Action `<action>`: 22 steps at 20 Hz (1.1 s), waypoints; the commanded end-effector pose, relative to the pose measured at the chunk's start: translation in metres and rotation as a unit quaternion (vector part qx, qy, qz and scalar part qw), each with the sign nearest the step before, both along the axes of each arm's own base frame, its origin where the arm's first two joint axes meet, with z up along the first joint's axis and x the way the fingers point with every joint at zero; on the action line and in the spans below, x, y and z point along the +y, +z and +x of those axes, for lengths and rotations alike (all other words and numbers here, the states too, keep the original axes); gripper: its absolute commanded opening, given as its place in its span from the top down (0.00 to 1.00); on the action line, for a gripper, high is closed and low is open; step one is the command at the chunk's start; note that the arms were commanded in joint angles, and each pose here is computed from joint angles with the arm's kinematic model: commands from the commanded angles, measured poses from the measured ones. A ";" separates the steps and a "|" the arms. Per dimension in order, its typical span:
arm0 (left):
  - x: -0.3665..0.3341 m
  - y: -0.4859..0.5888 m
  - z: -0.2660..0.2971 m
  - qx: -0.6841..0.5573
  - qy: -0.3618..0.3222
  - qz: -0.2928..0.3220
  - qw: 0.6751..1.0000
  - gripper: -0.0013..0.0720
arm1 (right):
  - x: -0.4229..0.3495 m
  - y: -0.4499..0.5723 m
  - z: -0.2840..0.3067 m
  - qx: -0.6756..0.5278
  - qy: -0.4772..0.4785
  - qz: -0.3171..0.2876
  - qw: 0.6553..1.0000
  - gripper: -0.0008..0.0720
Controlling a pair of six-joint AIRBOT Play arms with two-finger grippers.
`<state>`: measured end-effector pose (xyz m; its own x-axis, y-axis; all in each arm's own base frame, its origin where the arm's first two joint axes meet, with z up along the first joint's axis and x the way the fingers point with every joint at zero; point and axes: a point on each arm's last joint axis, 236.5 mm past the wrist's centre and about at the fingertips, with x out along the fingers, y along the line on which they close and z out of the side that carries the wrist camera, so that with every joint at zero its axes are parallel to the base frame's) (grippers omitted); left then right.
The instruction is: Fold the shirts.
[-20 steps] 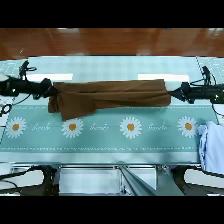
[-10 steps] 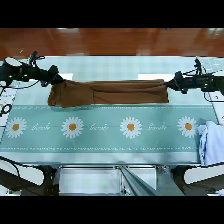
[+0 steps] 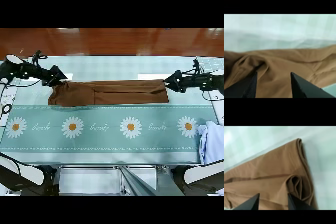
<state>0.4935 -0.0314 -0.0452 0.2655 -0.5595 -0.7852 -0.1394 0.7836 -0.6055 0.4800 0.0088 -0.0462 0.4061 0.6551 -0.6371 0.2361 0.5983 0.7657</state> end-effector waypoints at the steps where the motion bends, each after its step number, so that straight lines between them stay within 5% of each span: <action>1: 0.036 0.022 -0.041 0.050 -0.029 0.045 0.997 0.29 | -0.018 0.042 -0.023 -0.003 0.034 0.042 0.999 0.43; 8: 0.062 0.113 -0.092 -0.131 0.085 0.141 0.978 0.29 | -0.145 0.055 -0.072 -0.006 -0.094 -0.140 0.986 0.43; 14: -0.009 0.086 -0.173 -0.165 0.085 0.097 0.978 0.29 | -0.083 -0.024 -0.076 0.055 -0.064 -0.058 0.995 0.41; 22: -0.027 0.082 -0.180 -0.156 0.080 0.074 0.982 0.29 | -0.016 -0.055 -0.027 0.060 -0.043 0.028 0.997 0.41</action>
<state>0.3160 -0.0544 0.0381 0.5794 -0.3696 -0.7264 -0.0908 0.8564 -0.5082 0.4385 -0.0280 -0.0929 0.3948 0.6260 -0.6725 0.3869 0.5507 0.7397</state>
